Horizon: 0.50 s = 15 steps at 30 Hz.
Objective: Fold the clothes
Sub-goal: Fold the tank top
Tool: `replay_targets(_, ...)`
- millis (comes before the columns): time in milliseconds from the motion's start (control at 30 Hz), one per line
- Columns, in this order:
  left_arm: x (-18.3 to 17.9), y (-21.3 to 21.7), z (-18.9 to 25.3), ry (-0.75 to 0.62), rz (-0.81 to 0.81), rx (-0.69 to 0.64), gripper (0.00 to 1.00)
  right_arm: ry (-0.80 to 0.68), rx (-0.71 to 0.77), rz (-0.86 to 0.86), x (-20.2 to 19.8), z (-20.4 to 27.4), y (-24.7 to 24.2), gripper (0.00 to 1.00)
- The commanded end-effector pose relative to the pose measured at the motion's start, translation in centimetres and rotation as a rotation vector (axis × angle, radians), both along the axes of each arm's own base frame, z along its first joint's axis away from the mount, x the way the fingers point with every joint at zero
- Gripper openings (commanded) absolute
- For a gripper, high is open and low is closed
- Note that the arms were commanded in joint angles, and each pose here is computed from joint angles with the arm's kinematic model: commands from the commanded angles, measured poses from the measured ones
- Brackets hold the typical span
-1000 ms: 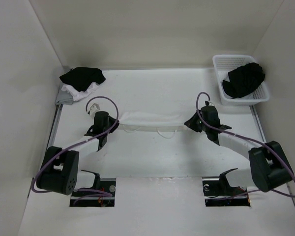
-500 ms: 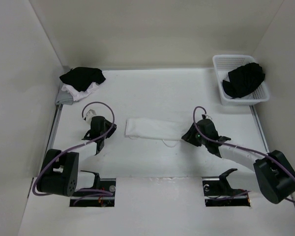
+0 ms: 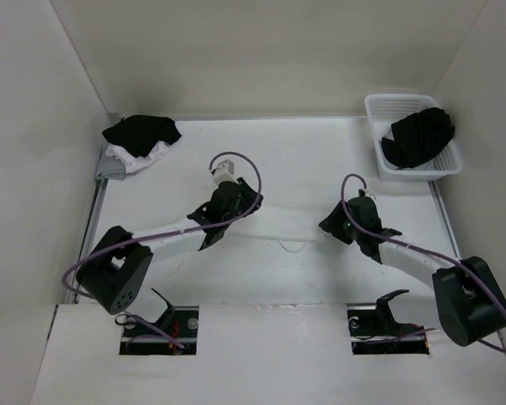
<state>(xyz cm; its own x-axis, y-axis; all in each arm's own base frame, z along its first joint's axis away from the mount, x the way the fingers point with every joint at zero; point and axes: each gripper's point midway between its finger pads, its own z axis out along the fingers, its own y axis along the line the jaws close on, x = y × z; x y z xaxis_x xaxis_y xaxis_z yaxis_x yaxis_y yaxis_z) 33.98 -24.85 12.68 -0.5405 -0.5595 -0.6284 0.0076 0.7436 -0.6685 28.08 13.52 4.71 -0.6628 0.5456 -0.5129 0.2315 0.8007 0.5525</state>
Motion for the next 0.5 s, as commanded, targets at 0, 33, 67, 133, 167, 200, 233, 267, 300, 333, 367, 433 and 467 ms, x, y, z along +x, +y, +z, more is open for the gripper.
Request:
replay_targets(0, 0.6, -2.3, -0.7, -0.023, -0.028, 0.021, 0.22, -0.066, 0.023, 0.011, 2.5, 1.7, 0.9, 0.56)
replay_targets(33, 0.6, -2.7, -1.3, -0.012, -0.036, 0.019, 0.21, -0.059, 0.028, 0.016, 2.5, 1.4, 1.0, 0.54)
replay_targets(67, 0.6, -3.0, -1.5, -0.007, -0.042, 0.014, 0.21, -0.056, 0.035, 0.024, 2.5, 1.2, 1.3, 0.53)
replay_targets(133, 0.4, -3.1, -2.1, 0.005, -0.049, 0.008, 0.21, -0.034, 0.053, 0.037, 2.3, 0.5, 1.6, 0.52)
replay_targets(167, 0.4, -3.1, -2.3, 0.009, -0.050, 0.008, 0.21, -0.024, 0.062, 0.035, 2.3, 0.2, 1.7, 0.51)
replay_targets(200, 0.3, -2.9, -2.5, 0.012, -0.048, 0.009, 0.21, -0.013, 0.068, 0.035, 2.2, -0.2, 1.8, 0.50)
replay_targets(233, 0.3, -2.8, -2.6, 0.015, -0.046, 0.010, 0.21, -0.004, 0.074, 0.032, 2.2, -0.5, 1.9, 0.48)
replay_targets(267, 0.3, -2.6, -2.8, 0.018, -0.042, 0.013, 0.21, 0.007, 0.078, 0.022, 2.2, -1.0, 1.8, 0.45)
replay_targets(300, 0.3, -2.5, -2.9, 0.021, -0.041, 0.011, 0.21, 0.020, 0.082, 0.012, 2.3, -1.4, 1.7, 0.40)
replay_targets(333, 0.3, -2.3, -2.8, 0.022, -0.039, 0.007, 0.21, 0.027, 0.091, 0.006, 2.4, -1.5, 1.8, 0.36)
replay_targets(367, 0.3, -2.0, -2.7, 0.020, -0.035, 0.002, 0.21, 0.029, 0.096, 0.003, 2.6, -1.5, 1.9, 0.34)
replay_targets(433, 0.4, -1.4, -2.2, 0.010, -0.024, -0.006, 0.21, 0.041, 0.105, -0.001, 2.9, -1.7, 2.2, 0.27)
replay_targets(467, 0.5, -1.0, -1.8, 0.003, -0.015, -0.012, 0.21, 0.047, 0.107, -0.002, 3.0, -1.8, 2.3, 0.22)
